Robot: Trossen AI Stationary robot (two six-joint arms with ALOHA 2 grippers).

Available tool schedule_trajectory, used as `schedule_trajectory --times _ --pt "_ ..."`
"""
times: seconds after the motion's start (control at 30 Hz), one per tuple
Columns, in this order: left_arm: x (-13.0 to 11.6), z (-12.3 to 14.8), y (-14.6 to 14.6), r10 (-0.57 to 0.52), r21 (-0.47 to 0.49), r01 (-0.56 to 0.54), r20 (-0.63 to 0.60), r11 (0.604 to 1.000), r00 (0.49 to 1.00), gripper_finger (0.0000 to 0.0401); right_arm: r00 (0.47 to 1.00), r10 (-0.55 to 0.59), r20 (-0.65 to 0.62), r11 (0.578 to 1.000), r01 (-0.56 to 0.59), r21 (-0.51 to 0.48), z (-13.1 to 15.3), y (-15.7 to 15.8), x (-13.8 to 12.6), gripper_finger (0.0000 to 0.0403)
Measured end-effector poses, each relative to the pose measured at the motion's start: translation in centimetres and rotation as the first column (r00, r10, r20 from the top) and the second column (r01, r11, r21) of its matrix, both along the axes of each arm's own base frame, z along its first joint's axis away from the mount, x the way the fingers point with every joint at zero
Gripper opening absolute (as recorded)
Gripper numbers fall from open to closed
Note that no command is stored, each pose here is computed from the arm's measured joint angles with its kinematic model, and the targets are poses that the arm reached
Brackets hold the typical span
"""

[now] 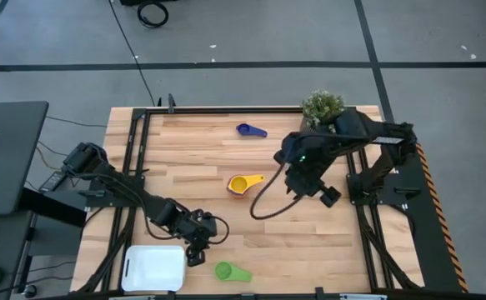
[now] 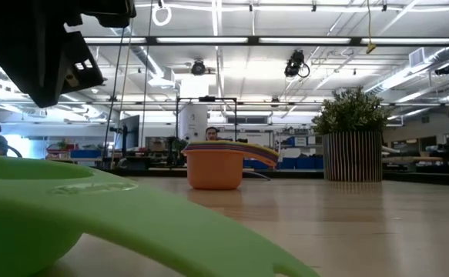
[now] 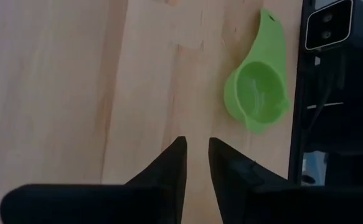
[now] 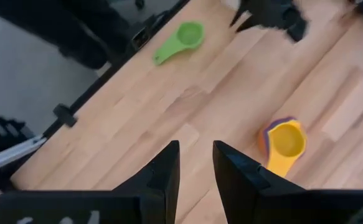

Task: Nest measuring cups in basket
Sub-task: Stack the green measuring cup into the yellow measuring cup

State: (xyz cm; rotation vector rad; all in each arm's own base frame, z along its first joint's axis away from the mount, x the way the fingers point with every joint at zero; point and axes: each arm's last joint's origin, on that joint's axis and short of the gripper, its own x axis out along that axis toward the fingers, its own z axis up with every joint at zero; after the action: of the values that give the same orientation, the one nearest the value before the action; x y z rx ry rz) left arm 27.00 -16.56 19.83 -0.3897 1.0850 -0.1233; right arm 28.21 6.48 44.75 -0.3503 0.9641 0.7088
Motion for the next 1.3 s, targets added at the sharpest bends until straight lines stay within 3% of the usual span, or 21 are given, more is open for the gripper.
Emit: schedule_trajectory --times 0.13,0.57,0.8,1.07,1.3 --pt "0.0 0.0 0.0 -0.009 0.006 0.009 0.003 1.0 1.0 0.0075 0.998 0.01 -0.058 1.0 -0.011 -0.011 -1.4 0.5 0.7 0.0103" --pt "0.2 -0.9 -0.6 0.046 -0.021 -0.047 -0.034 0.999 0.998 0.0075 0.996 0.038 -0.075 0.999 -0.036 0.035 -1.4 1.3 0.3 0.0103" --pt "0.8 -2.9 -1.2 0.095 -0.117 -0.114 -0.158 0.987 0.983 0.0075 0.996 0.014 -0.091 0.999 -0.01 0.046 -1.4 1.4 0.3 0.0103" --pt "2.3 -1.7 -1.6 0.083 -0.305 -0.098 -0.064 0.947 0.995 0.0076 0.996 0.012 -0.091 0.999 -0.008 0.047 -1.4 1.4 0.3 0.0103" --pt "2.3 -1.7 -1.6 0.105 -0.292 -0.114 -0.047 0.95 0.993 0.0076 0.994 -0.018 -0.107 0.998 0.024 0.057 -1.4 1.4 0.3 0.0103"
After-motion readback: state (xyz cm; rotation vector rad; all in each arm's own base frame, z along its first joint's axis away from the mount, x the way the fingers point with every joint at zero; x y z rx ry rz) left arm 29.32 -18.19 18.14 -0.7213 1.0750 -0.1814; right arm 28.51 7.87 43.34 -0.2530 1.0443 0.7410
